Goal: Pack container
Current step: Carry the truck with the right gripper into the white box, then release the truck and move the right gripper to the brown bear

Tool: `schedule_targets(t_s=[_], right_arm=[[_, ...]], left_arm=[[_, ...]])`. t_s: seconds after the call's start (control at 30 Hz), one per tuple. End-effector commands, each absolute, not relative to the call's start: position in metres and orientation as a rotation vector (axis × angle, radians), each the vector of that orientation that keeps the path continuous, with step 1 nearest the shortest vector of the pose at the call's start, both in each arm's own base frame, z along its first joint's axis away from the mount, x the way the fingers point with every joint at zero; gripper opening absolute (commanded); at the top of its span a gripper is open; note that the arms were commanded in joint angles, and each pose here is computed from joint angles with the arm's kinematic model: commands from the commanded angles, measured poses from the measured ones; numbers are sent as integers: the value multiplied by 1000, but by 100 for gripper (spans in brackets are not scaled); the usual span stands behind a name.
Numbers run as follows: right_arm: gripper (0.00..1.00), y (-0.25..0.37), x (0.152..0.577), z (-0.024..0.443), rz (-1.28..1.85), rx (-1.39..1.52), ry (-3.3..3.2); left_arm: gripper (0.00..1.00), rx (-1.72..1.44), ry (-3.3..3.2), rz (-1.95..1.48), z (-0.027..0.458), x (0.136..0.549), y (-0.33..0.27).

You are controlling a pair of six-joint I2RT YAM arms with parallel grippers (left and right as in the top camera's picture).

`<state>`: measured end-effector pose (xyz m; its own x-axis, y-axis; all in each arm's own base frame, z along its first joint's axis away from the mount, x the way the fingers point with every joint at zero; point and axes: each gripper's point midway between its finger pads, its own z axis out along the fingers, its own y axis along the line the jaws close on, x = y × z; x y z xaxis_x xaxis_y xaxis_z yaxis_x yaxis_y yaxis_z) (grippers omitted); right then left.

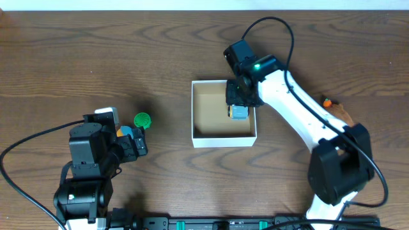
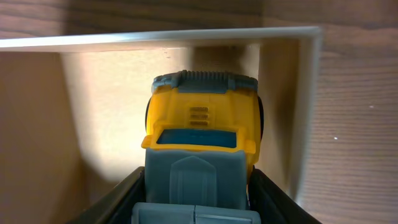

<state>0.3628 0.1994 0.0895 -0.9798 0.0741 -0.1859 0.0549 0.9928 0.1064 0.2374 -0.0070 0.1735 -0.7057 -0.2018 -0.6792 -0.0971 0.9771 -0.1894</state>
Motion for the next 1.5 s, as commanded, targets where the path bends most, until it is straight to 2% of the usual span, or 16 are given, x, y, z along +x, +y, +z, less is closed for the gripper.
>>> schedule_targets(t_s=[0.0,0.17,0.2,0.27,0.33,0.67,0.83,0.97,1.07,1.23,1.47], right_arm=[[6,199,364,77,119,132,2958],[36,201,368,69,117,131,2959],[47,201,369,69,119,130,2957],[81,202,370,69,122,126,2952],[98,203,372,70,130,126,2943],[99,210,386,87,148,-75,2869],[99,188,407,155,96,-62,2734],[99,133,416,222,-2,16,2612],[99,84,409,247,-62,7,2589],[99,-10,370,226,-255,-22,2801],[99,-91,334,154,-308,254,3007]], left_arm=[[98,-225,2336,-179,182,239,-5],[98,-225,2336,-179,182,239,-5],[98,-225,2336,-179,182,239,-5],[98,-225,2336,-179,182,239,-5],[98,-225,2336,-179,182,239,-5],[98,-226,2343,-178,181,238,-5],[98,-227,2343,-174,181,238,-4],[98,-227,2343,-174,181,238,-4],[98,-227,2343,-174,181,238,-4],[98,-228,2345,-174,181,238,-4],[98,-229,2354,-174,179,239,-4]])
